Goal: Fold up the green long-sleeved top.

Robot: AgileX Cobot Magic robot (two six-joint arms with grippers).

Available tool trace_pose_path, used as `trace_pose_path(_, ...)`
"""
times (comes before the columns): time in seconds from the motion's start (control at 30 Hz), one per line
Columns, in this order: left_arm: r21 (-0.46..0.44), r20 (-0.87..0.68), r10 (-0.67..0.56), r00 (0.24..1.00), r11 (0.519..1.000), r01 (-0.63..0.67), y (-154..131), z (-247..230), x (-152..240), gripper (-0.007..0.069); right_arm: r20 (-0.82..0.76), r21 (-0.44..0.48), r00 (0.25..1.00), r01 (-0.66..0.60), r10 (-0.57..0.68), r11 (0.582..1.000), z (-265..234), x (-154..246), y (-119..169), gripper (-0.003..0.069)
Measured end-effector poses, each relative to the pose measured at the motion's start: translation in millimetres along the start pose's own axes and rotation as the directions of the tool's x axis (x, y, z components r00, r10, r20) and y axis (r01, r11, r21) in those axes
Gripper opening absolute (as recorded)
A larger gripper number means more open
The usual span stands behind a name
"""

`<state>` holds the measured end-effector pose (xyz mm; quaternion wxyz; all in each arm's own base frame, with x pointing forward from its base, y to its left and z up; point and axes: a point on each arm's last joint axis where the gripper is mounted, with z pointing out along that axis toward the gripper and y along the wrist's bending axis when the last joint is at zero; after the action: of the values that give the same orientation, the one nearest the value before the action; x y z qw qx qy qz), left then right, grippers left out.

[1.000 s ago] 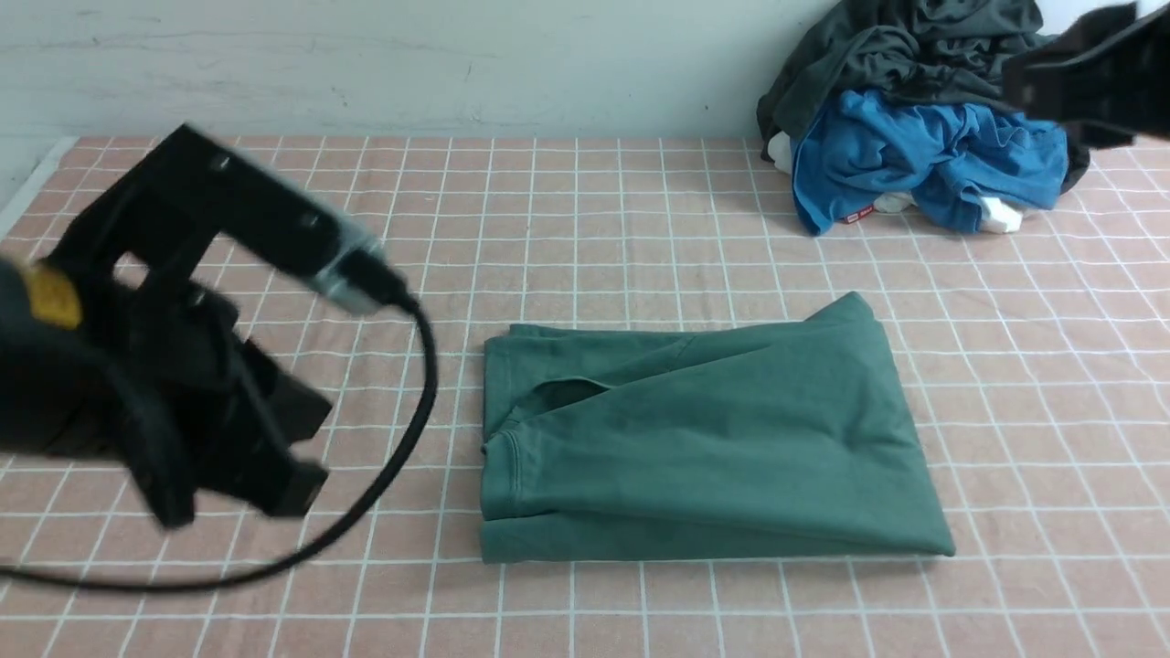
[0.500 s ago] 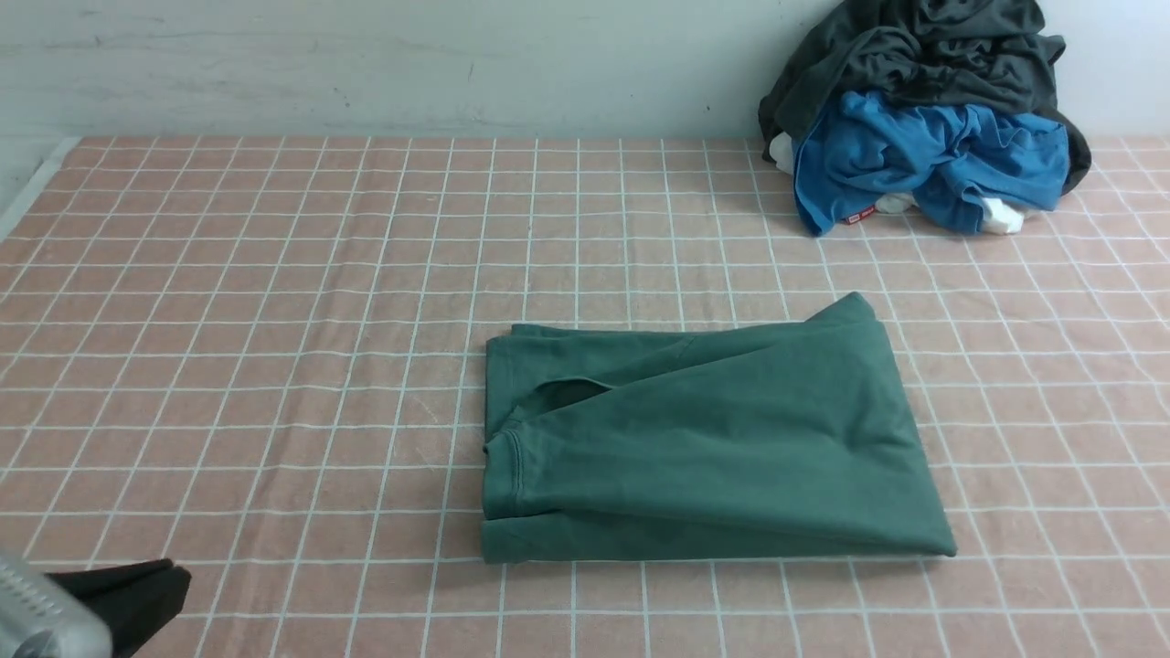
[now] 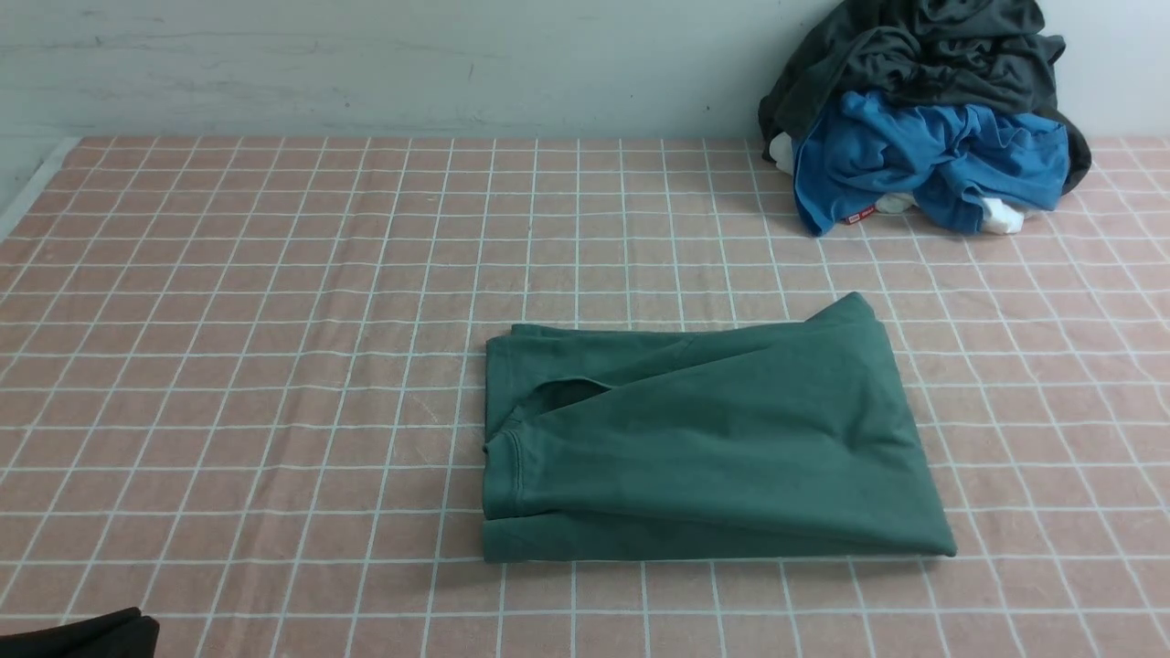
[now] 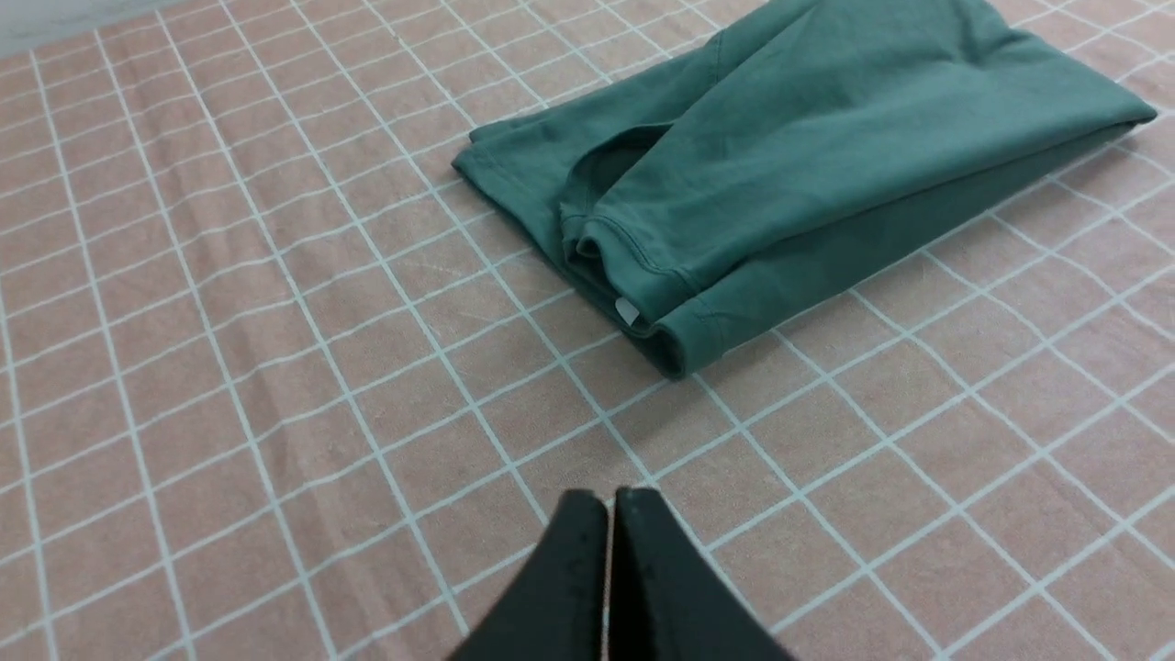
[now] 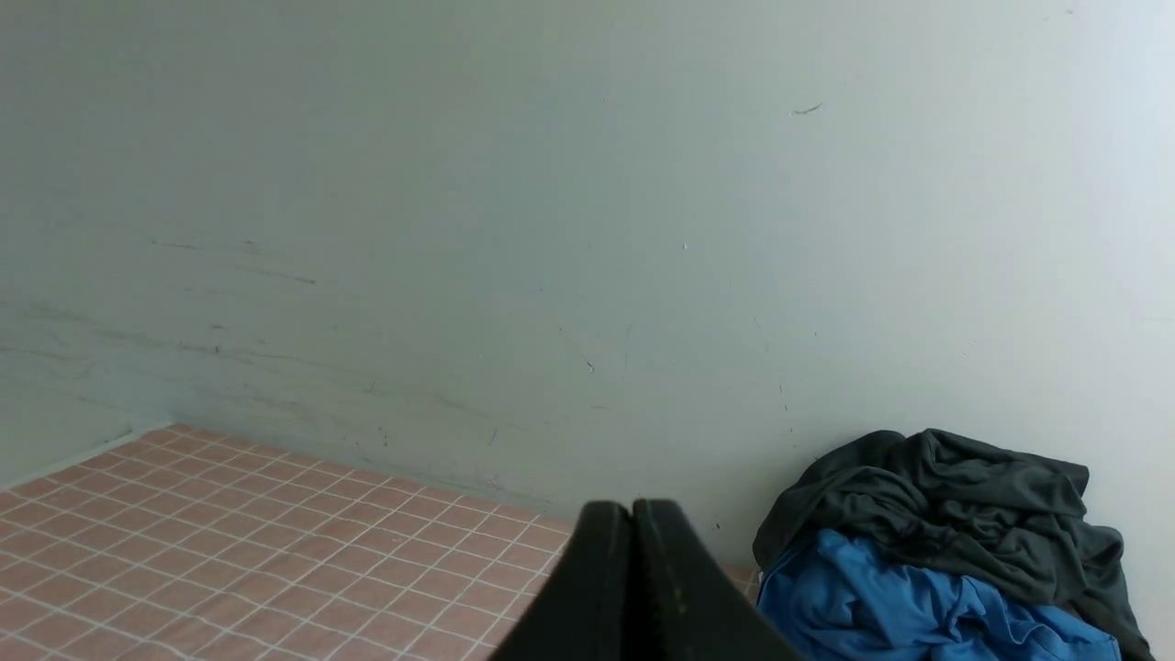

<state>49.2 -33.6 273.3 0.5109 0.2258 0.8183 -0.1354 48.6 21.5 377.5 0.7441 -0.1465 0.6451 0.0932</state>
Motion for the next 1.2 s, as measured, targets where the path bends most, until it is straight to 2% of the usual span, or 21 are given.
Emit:
trace_pose_path(1.0, 0.001, -0.004, 0.0, 1.0, 1.0, 0.0, -0.1, 0.0, 0.4, -0.0007, -0.01, -0.009, 1.0, -0.018, 0.018, 1.0, 0.2, 1.8, 0.9, -0.0014)
trace_pose_path(1.13, 0.001, -0.004, 0.0, 1.0, 1.0, 0.0, -0.1, 0.0, 0.4, -0.0007, -0.045, 0.03, 0.999, 0.007, -0.005, 1.0, 4.2, 17.3, -1.4, -0.0014)
trace_pose_path(1.2, 0.001, -0.004, 0.0, 1.0, 1.0, 0.0, -0.1, 0.0, 0.4, -0.0007, -0.108, 0.085, 0.994, 0.009, 0.0, 0.996, 7.1, 44.4, -4.2, -0.0014)
